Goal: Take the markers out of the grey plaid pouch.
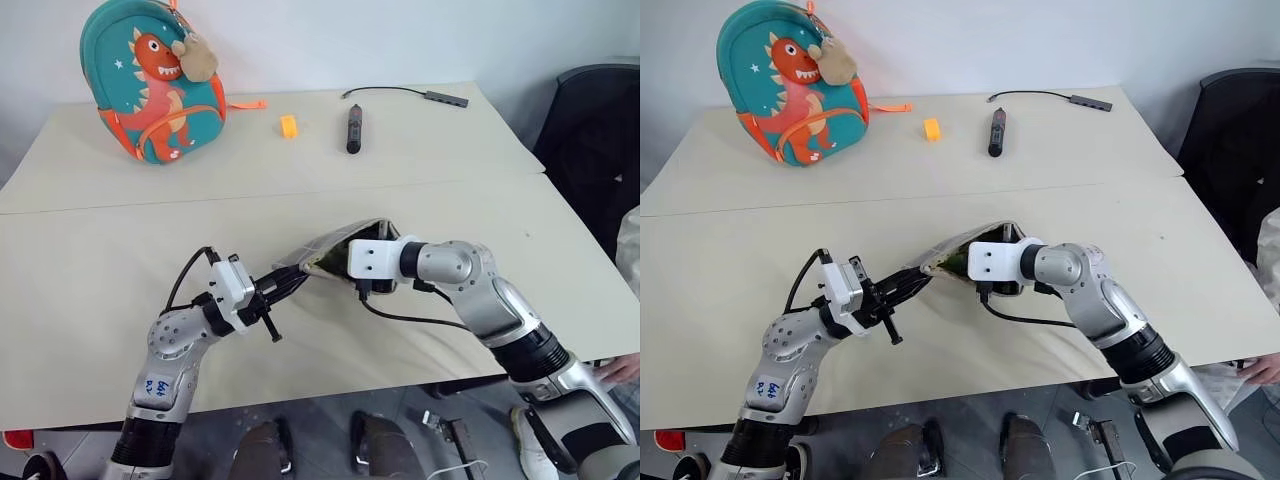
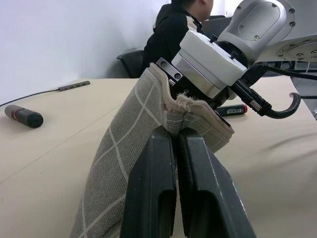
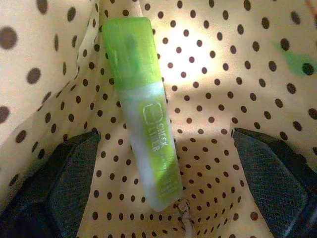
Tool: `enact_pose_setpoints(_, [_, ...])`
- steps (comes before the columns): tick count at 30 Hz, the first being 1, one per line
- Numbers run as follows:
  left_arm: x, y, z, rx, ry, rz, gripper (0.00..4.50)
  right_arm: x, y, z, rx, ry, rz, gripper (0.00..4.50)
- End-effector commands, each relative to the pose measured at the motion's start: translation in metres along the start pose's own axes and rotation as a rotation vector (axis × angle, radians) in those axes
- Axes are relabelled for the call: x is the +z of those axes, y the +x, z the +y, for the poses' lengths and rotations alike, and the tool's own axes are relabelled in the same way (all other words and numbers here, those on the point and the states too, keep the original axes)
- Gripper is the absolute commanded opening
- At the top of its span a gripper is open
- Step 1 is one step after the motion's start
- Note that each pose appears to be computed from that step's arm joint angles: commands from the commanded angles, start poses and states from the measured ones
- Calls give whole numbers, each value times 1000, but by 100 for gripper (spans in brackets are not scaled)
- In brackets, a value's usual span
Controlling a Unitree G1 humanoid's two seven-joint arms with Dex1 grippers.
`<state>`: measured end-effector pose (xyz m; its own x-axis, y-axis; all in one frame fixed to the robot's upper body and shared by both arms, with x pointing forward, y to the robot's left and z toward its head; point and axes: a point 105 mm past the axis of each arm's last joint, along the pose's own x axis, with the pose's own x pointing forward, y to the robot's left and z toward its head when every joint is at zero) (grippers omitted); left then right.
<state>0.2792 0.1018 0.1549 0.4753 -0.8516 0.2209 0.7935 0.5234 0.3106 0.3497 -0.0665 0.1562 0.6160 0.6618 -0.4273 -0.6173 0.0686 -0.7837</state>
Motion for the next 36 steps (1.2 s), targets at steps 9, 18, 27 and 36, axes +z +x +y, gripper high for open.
enact_pose_setpoints(9, [12,1,-2,-10,14,-49,0,7,-3,-12,-79,-38,-19,255])
enact_pose_setpoints(18, [14,1,-3,-25,3,-61,0,-4,12,3,-26,-49,47,255])
enact_pose_setpoints(27, [13,0,-4,-22,-2,-58,0,-13,15,8,-6,-28,69,127])
enact_pose_setpoints(36, [11,-1,0,4,9,-45,0,7,-11,-12,-21,-36,-27,2])
